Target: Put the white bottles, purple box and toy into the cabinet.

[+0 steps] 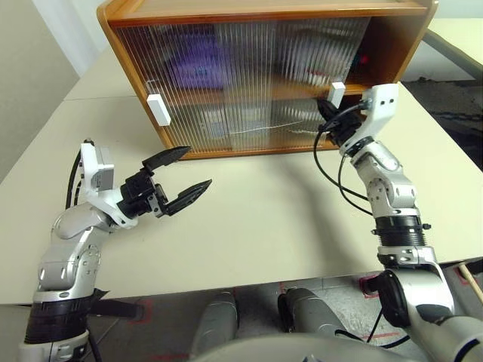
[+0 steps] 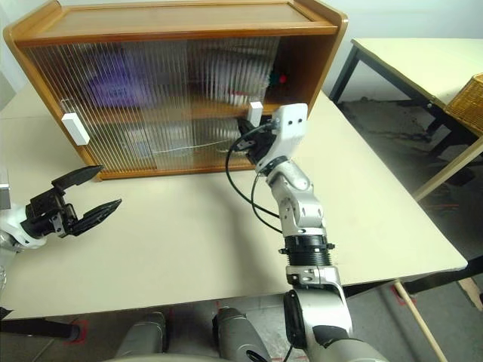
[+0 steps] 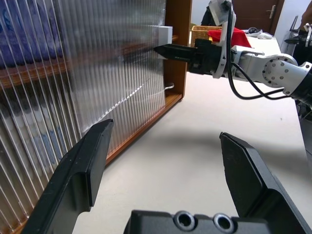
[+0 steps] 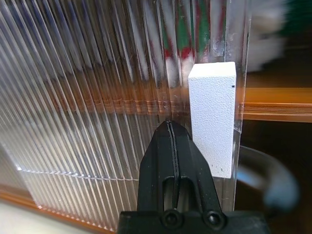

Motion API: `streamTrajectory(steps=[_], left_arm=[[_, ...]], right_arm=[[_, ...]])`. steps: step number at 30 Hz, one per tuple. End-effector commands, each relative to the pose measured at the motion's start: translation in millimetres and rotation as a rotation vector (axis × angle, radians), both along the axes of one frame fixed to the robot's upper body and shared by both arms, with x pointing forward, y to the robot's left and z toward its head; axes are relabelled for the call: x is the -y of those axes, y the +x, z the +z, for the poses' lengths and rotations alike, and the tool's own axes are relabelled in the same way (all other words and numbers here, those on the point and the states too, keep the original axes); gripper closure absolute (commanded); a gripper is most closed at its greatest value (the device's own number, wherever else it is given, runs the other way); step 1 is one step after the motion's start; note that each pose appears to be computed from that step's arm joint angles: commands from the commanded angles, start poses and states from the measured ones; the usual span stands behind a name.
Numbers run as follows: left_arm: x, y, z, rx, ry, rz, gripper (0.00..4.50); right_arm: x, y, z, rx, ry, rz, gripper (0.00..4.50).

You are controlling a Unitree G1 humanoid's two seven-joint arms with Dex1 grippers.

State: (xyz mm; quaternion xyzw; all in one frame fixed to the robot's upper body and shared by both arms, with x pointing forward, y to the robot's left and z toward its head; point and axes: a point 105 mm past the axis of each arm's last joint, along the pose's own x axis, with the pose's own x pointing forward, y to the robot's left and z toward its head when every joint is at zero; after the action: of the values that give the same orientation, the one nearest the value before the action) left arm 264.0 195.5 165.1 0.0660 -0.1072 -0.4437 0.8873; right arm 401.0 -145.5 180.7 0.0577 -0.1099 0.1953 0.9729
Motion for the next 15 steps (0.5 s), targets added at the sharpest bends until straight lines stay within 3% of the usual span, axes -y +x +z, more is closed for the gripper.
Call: streamTrajectory(steps=[1,15], left_arm=[[2,2,-3,-0.009,0.006,-0.006,0.00],[1,4,-1,-0.006,0.010,-0.010,0.00]], right_arm=[[29,3,-8,-0.017,-0.018,-0.100,4.48],[87,7,-6,-0.002,-0.088,-0.247,4.48]])
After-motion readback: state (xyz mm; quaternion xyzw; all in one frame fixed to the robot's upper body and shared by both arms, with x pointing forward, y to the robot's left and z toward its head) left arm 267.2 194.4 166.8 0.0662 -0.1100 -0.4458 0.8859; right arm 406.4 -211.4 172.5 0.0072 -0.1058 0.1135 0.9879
